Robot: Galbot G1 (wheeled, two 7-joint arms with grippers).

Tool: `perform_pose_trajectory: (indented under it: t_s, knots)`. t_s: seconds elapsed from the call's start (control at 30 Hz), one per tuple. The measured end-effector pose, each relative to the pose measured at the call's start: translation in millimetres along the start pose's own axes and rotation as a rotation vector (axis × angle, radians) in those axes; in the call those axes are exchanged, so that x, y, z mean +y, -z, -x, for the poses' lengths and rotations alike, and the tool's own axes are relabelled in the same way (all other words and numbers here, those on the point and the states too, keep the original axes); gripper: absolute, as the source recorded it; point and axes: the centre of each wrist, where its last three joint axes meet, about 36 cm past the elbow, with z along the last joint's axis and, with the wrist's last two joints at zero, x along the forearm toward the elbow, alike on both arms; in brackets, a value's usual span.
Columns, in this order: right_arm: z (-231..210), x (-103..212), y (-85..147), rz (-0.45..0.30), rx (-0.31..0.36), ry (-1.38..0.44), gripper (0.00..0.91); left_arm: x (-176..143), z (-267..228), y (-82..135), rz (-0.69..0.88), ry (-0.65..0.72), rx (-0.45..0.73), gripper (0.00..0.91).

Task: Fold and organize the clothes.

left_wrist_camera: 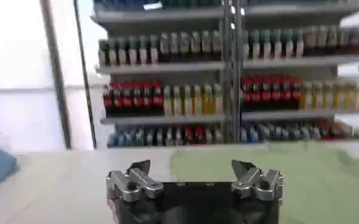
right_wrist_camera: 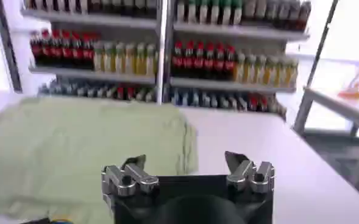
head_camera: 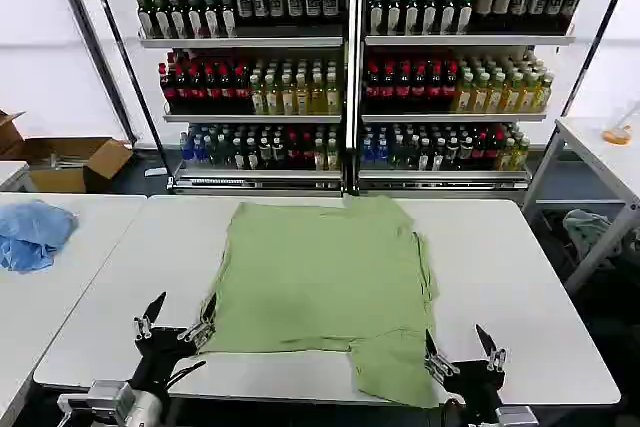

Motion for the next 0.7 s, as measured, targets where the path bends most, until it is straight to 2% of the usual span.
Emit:
perform_pose_trajectory:
  t_s: [0.2,0.6,0.63,0.67,0.7]
  knots:
    - [-2,6,-11,-0.005,0.069,0.013,0.907,3,14,-12,0.031,-0.008,0.103,0.907]
    - [5,23,-29,0.009,0.152,0.064,0.907,10,42,-44,0.054,0.006,0.253,0.907]
    - [6,24,-30,0.011,0.159,0.066,0.867,11,43,-46,0.053,0.007,0.262,0.907]
    - [7,25,-31,0.013,0.166,0.068,0.544,12,46,-48,0.053,0.009,0.272,0.887]
    - [8,25,-33,0.016,0.171,0.069,0.212,12,47,-50,0.052,0.010,0.278,0.403]
